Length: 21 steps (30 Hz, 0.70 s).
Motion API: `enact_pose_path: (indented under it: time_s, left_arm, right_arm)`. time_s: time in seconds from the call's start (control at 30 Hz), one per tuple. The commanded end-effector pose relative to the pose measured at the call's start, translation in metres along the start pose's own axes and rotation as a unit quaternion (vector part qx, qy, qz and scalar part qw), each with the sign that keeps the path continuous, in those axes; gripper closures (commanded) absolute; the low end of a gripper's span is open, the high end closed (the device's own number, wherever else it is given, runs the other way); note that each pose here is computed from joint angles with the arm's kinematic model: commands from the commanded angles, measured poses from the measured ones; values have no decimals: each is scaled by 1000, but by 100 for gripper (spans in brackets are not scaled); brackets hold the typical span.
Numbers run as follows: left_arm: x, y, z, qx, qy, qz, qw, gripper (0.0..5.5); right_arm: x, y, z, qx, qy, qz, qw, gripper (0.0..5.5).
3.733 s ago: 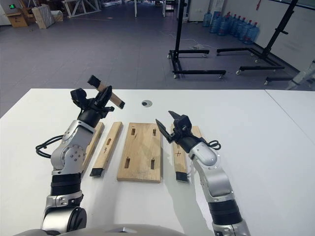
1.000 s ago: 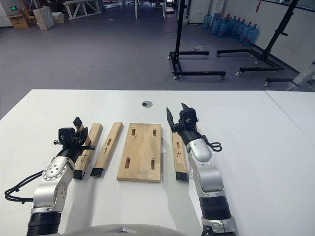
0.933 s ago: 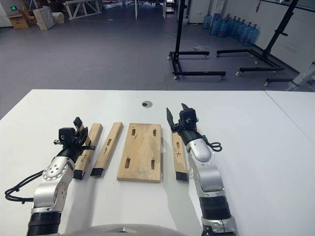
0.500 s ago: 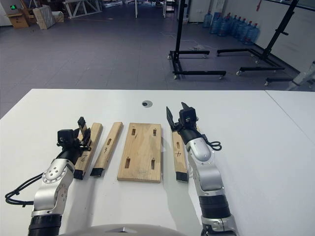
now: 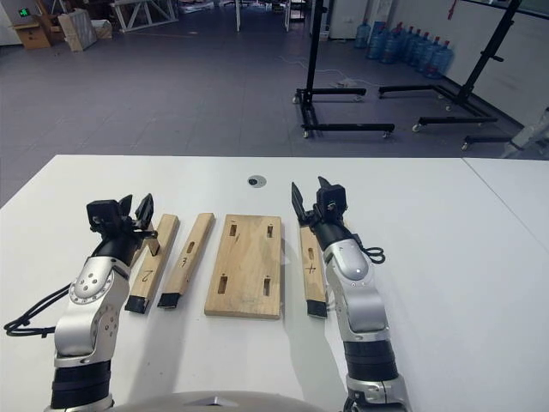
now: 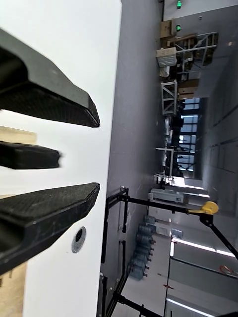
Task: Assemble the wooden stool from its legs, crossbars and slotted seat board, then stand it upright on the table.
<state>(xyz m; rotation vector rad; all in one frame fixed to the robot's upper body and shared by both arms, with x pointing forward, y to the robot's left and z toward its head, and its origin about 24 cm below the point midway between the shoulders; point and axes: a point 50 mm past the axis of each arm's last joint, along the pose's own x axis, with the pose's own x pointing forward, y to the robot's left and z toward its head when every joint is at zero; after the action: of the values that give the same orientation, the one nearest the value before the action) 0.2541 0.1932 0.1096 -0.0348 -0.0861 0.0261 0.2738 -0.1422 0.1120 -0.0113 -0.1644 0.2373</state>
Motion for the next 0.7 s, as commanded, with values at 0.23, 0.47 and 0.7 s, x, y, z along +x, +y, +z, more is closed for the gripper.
enact_pose_path:
  time_s: [0.23, 0.47, 0.7]
  left_arm:
    - [21, -6, 45, 13, -53, -28, 998, 348]
    - [61, -2, 78, 2, -90, -32, 995, 348]
    - [52, 8, -4, 14, 58, -12, 998, 348]
  right_arm:
    - [2, -6, 8, -8, -14, -9, 1000, 242]
    - [3, -11, 9, -16, -16, -12, 1000, 242]
    - [2, -7, 6, -19, -5, 3, 1000, 242]
